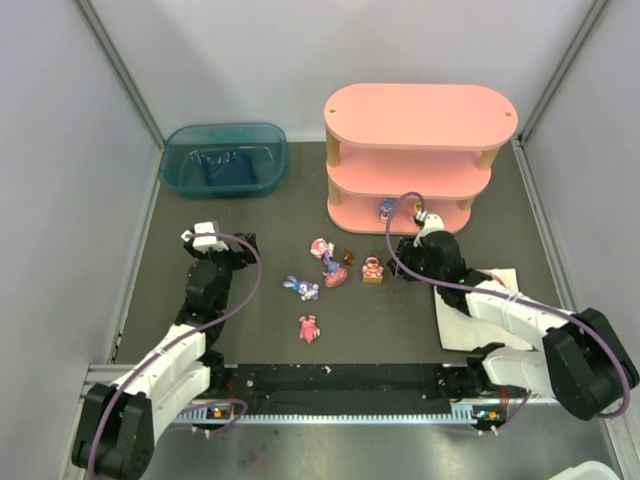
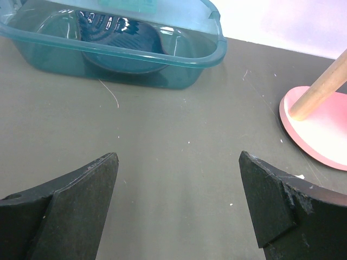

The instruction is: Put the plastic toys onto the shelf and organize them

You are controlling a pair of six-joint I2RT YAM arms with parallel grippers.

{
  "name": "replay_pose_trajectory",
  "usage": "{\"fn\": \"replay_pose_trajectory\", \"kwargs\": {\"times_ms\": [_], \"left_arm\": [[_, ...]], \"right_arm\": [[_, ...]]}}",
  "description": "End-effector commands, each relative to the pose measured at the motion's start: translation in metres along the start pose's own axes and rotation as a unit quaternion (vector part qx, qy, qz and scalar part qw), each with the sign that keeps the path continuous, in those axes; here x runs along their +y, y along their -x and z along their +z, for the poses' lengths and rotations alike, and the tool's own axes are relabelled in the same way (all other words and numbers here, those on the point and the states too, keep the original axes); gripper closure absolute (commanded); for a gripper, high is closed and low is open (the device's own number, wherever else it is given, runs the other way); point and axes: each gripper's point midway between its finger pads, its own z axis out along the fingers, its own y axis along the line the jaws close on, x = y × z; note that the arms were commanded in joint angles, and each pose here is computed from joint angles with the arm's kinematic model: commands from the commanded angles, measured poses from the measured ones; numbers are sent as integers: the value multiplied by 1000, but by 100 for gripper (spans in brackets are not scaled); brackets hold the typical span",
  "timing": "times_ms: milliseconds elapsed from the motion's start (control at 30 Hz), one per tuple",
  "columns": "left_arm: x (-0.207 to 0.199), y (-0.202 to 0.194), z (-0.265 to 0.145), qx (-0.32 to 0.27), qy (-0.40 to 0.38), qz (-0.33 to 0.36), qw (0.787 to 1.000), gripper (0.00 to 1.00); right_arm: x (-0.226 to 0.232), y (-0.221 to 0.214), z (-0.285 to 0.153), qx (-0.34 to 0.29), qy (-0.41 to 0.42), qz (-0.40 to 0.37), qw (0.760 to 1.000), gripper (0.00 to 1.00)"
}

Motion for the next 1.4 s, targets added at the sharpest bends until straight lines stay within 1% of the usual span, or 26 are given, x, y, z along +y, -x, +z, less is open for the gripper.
{"fn": "replay_pose_trajectory", "kwargs": {"times_ms": [0, 133, 167, 200, 267, 333, 367, 433, 533, 733, 933, 1367], "left_arm": [[-4, 14, 2, -25, -7, -12, 1000, 1], [-4, 14, 2, -26, -6, -12, 1000, 1], [-4, 14, 2, -25, -6, -12, 1000, 1], [-4, 14, 1, -26, -6, -13, 1000, 1], [-4, 14, 2, -26, -5, -12, 1000, 1], [-4, 14, 2, -26, -6, -12, 1000, 1], [-4, 14, 2, -26, -5, -12, 1000, 1], [-4, 14, 2, -25, -4, -12, 1000, 1], [-3, 14, 1, -26, -3, -13, 1000, 1], [-4, 15, 2, -25, -3, -13, 1000, 1], [-3, 14, 2, -24, -1, -13, 1000, 1], [-3, 14, 2, -24, -2, -12, 1000, 1]], "right_arm": [[15, 23, -9, -8, 10, -18, 1000, 46], [30, 27, -8, 6, 16, -30, 999, 37], [32, 26, -10, 14, 12, -35, 999, 32], [31, 25, -7, 16, 2, -39, 999, 31], [46, 26, -5, 21, 6, -50, 999, 29], [43, 19, 2, 40, -16, -58, 997, 28], [51, 22, 3, 40, -13, -62, 997, 28], [46, 14, 11, 59, -37, -64, 996, 28], [40, 13, 19, 68, -63, -54, 994, 28], [37, 12, 29, 86, -83, -62, 991, 26], [39, 13, 34, 89, -84, -63, 991, 25], [49, 11, 37, 98, -57, -60, 992, 21]]}}
